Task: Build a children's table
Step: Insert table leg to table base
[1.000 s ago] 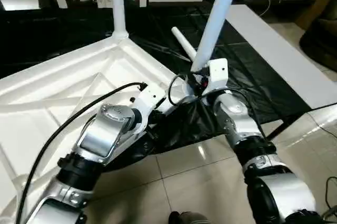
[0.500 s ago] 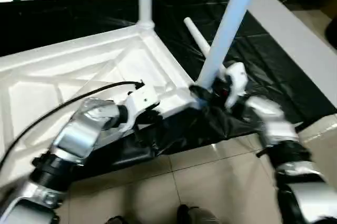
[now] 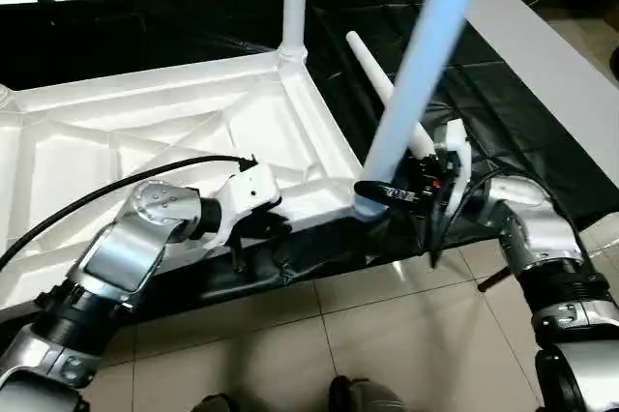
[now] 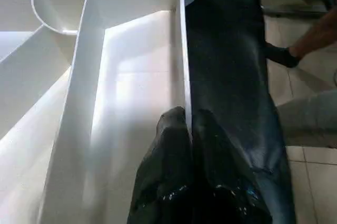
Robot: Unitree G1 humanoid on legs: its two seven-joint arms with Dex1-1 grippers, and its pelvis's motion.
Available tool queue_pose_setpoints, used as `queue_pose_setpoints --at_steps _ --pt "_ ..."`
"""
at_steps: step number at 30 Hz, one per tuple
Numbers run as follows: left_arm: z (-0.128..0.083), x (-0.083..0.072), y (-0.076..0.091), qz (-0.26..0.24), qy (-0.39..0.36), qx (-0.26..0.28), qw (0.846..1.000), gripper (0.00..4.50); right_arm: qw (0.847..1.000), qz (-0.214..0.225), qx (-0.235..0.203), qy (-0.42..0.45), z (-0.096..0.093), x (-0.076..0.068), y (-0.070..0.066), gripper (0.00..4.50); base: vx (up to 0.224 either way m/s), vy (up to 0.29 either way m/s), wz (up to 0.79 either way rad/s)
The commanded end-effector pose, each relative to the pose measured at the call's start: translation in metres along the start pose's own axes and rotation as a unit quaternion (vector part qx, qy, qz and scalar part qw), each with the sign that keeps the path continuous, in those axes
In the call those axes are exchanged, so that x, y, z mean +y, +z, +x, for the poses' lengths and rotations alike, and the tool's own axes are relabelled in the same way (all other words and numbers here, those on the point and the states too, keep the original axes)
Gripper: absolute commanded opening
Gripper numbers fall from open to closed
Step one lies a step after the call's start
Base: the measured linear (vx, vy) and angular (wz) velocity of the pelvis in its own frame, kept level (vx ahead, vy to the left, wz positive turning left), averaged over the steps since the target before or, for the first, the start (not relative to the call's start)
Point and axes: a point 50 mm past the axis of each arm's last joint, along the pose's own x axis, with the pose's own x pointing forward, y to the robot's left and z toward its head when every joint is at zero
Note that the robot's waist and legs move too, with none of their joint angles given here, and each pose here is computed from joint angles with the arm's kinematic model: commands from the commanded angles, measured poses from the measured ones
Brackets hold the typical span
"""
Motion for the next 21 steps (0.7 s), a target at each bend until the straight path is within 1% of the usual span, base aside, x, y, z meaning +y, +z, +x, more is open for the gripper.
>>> queue_pose_setpoints --at_steps 1,2,5,6,9,10,11,16,18,19,20,21 --pt "0.015 -0.0187 -0.0195 -0.023 -0.065 0.038 0.997 0.0 1.0 -0.004 0.001 -0.004 -0.0058 -0.0015 0.0007 3.02 0.0 0.0 0.0" --pt "0.015 -0.0184 -0.0195 -0.023 -0.064 0.037 0.997 0.0 1.0 -0.003 0.0 -0.008 -0.007 -0.0025 -0.0002 2.88 0.0 0.0 0.0" --pt "0.015 -0.0167 -0.0188 -0.02 -0.058 0.034 0.998 0.0 0.999 -0.003 -0.004 -0.032 -0.0086 -0.0063 -0.0012 2.88 0.0 0.0 0.0" --pt "0.0151 -0.016 -0.0185 -0.02 -0.056 0.033 0.998 0.0 0.999 -0.004 -0.007 -0.036 -0.0087 -0.0068 -0.001 2.59 0.0 0.0 0.0" --pt "0.0149 -0.0155 -0.0184 -0.018 -0.057 0.033 0.998 0.0 0.999 -0.001 -0.012 -0.032 -0.0084 -0.0063 -0.0004 2.39 0.0 0.0 0.0" --pt "0.0149 -0.0155 -0.0184 -0.018 -0.057 0.034 0.998 0.0 0.999 0.0 -0.012 -0.03 -0.0083 -0.006 -0.0002 2.39 0.0 0.0 0.0" --pt "0.0149 -0.0155 -0.0184 -0.017 -0.057 0.034 0.998 0.0 0.999 0.0 -0.013 -0.03 -0.0081 -0.006 0.0 2.13 0.0 0.0 0.0" --pt "0.0152 -0.0164 -0.0188 -0.013 -0.061 0.036 0.997 0.0 0.999 -0.005 -0.012 -0.03 -0.0082 -0.0069 0.0015 1.98 0.0 0.0 0.0" --pt "0.0158 -0.017 -0.0189 -0.008 -0.059 0.036 0.998 0.0 0.999 -0.016 -0.007 -0.027 -0.0085 -0.0074 0.0018 1.92 0.0 0.0 0.0" --pt "0.016 -0.0171 -0.0189 -0.008 -0.059 0.036 0.998 0.0 0.999 -0.02 -0.003 -0.025 -0.0086 -0.007 0.0011 1.92 0.0 0.0 0.0" --pt "0.0163 -0.0174 -0.0188 -0.007 -0.058 0.035 0.998 0.0 0.999 -0.033 0.015 -0.012 -0.0087 -0.0046 -0.0025 1.91 0.0 0.0 0.0" --pt "0.0163 -0.0175 -0.0188 -0.007 -0.058 0.035 0.998 0.0 0.999 -0.035 0.019 -0.009 -0.0087 -0.0042 -0.003 1.91 0.0 0.0 0.0"
